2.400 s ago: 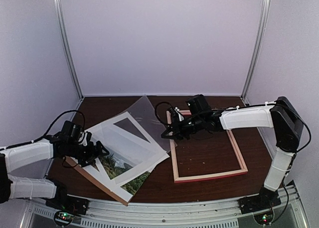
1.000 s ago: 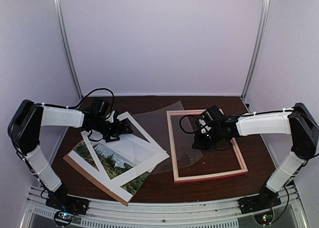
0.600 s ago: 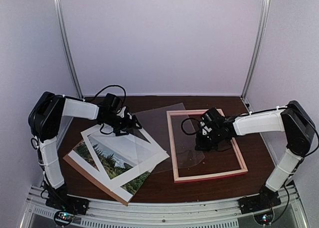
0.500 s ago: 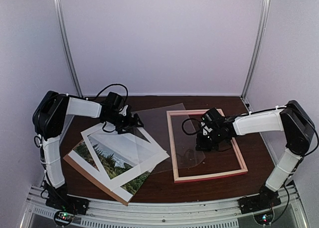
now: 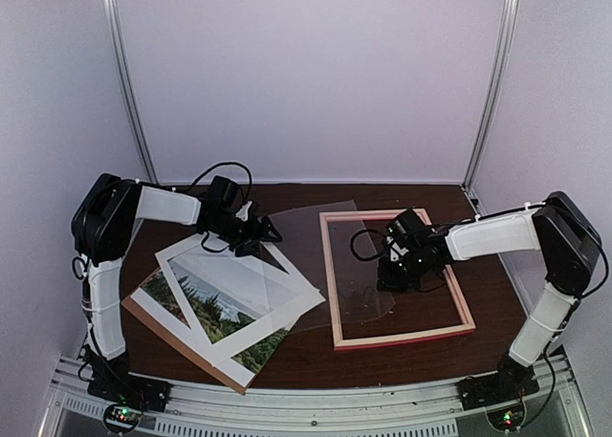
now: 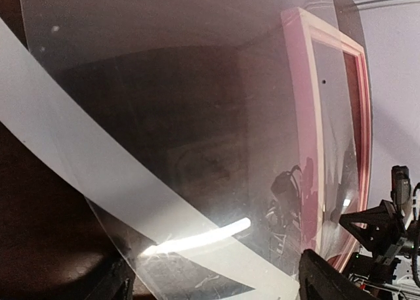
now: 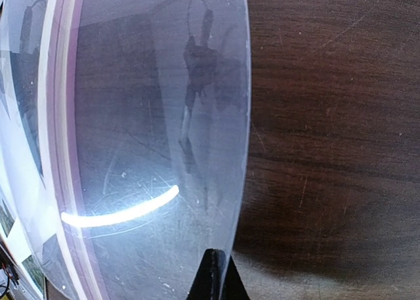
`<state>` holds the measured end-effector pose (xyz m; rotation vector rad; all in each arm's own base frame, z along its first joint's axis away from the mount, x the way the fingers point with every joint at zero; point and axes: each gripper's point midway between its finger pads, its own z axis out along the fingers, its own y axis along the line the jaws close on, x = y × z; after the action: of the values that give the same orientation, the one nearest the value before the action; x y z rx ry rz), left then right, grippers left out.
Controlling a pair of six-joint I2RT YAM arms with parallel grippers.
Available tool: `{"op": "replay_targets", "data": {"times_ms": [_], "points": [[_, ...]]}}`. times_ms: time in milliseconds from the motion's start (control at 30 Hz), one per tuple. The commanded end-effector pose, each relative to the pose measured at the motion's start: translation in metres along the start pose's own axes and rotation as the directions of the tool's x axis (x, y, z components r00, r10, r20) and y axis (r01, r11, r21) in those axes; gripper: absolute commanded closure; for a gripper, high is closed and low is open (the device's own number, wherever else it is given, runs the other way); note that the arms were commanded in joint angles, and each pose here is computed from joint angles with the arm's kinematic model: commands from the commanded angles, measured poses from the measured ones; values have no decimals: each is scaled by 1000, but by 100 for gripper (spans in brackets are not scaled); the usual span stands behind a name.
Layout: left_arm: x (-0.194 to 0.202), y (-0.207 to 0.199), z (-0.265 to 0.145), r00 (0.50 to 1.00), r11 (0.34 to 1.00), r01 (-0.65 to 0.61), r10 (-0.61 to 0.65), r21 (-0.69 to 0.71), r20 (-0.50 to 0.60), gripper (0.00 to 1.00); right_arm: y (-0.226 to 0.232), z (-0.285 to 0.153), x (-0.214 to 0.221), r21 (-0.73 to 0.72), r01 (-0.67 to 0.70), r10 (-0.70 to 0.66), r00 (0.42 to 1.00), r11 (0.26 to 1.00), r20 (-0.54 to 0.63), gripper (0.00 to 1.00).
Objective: Put the photo into the frame
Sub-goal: Pass from the right arm to the left
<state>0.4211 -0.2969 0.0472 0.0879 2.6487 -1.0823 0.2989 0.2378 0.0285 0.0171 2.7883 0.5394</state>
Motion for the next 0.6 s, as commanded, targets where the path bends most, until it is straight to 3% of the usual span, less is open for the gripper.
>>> {"op": "replay_targets", "data": {"times_ms": [0, 233, 567], "points": [[12, -17, 10, 1000, 993, 13, -9, 118, -28, 17, -11, 8, 3, 29, -14, 14, 1000, 999, -2, 100], [20, -30, 5, 1000, 981, 12, -10, 193, -8, 32, -8, 10, 3, 14, -18, 18, 1000, 1000, -1, 100], [15, -56, -19, 999, 963, -16, 5, 270, 42, 38, -9, 10, 4, 6, -22, 22, 1000, 1000, 0, 100]]}}
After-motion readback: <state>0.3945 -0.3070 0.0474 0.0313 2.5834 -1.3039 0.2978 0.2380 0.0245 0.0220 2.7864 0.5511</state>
